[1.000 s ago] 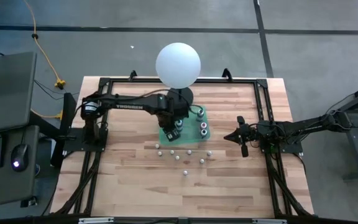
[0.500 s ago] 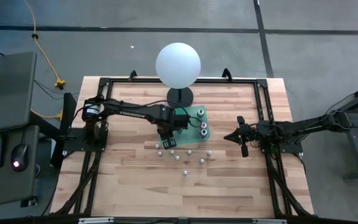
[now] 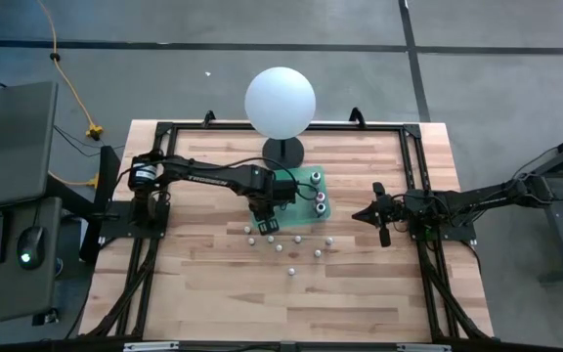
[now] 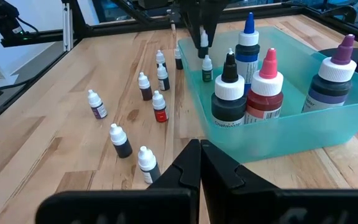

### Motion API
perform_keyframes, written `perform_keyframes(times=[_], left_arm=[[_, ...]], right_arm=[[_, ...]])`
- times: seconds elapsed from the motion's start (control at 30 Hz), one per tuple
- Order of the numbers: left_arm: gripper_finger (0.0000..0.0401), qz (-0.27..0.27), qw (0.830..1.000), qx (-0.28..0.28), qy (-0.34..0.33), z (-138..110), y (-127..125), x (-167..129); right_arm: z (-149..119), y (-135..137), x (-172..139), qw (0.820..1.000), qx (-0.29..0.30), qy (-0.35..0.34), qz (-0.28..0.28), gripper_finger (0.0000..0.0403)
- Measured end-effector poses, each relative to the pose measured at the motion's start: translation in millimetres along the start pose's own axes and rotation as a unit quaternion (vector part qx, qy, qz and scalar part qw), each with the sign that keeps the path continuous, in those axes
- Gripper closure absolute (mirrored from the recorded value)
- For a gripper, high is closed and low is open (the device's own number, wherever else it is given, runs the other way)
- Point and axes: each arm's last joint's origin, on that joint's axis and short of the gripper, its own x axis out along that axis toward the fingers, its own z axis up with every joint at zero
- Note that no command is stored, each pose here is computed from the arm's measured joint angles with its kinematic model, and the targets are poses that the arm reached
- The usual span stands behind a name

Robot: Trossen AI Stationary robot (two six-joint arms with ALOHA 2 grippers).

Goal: Pick & Place food coloring
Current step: Put the top small green food coloring bottle into the bin

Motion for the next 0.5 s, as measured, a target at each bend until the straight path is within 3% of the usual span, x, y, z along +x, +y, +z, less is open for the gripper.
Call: perform_keyframes(times=[0.5], left_arm=[[0.0340, 0.010, 1.000, -0.003, -0.001, -8.1, 2.8, 21.2]], right_arm=[[-0.1, 0.0, 0.0, 1.000, 0.000, 0.000, 0.000, 0.0402]])
